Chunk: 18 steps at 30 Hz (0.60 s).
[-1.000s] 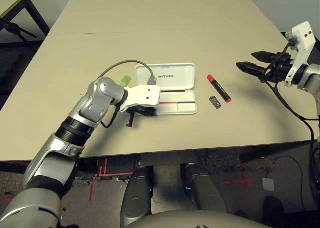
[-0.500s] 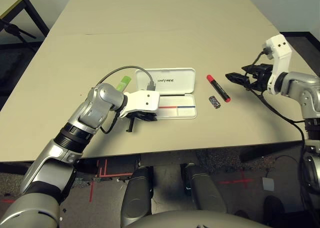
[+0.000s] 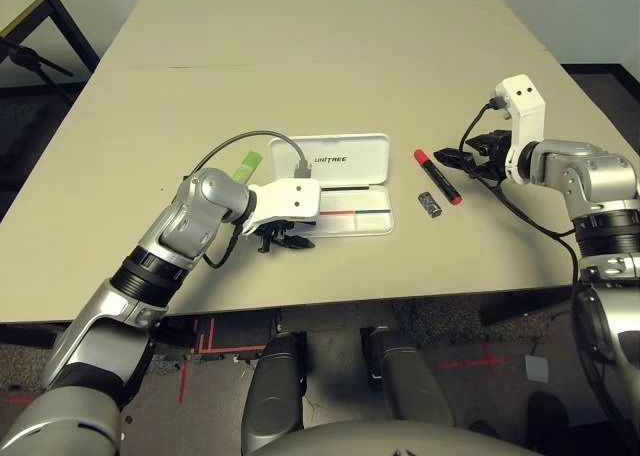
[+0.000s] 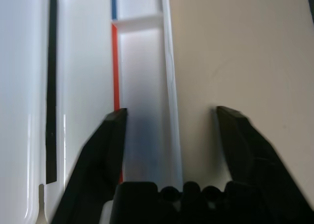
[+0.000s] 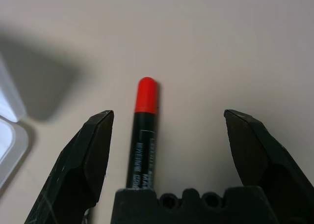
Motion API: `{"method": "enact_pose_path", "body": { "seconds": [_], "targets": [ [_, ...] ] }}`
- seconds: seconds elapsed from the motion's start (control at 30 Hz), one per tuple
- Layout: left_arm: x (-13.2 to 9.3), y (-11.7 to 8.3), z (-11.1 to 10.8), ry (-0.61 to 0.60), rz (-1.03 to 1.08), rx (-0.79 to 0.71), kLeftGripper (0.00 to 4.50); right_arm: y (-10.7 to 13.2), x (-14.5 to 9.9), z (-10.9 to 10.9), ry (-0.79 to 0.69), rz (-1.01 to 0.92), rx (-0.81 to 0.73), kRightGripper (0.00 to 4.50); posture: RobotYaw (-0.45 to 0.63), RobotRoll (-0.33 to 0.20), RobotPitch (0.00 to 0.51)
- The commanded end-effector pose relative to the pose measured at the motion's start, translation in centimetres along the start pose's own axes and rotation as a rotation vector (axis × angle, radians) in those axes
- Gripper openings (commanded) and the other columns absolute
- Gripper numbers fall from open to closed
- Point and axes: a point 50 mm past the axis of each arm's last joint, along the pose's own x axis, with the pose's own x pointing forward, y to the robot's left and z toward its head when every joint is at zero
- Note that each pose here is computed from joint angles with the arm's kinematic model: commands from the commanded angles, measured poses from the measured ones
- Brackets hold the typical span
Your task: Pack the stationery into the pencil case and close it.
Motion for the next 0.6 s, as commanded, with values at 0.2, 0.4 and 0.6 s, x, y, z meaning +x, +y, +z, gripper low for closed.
{"method": "enact_pose_path", "body": {
  "seconds": [0.2,0.4,0.6],
  "targets": [
    [-3.9,0.3,1.6,-0.061,0.039,-0.023,4.47,0.1,0.6,-0.4,0.056,0.004,-0.015,4.50,0.04,0.000,0.162],
    [-5.9,-0.1,1.9,-0.084,0.033,-0.068,4.47,0.1,0.7,-0.9,0.092,0.006,-0.030,4.50,0.05,0.000,0.162],
    [-7.0,-0.3,2.0,-0.110,0.024,-0.075,4.47,0.1,1.0,-1.6,0.126,0.016,-0.044,4.50,0.07,0.000,0.161]
  ]
}}
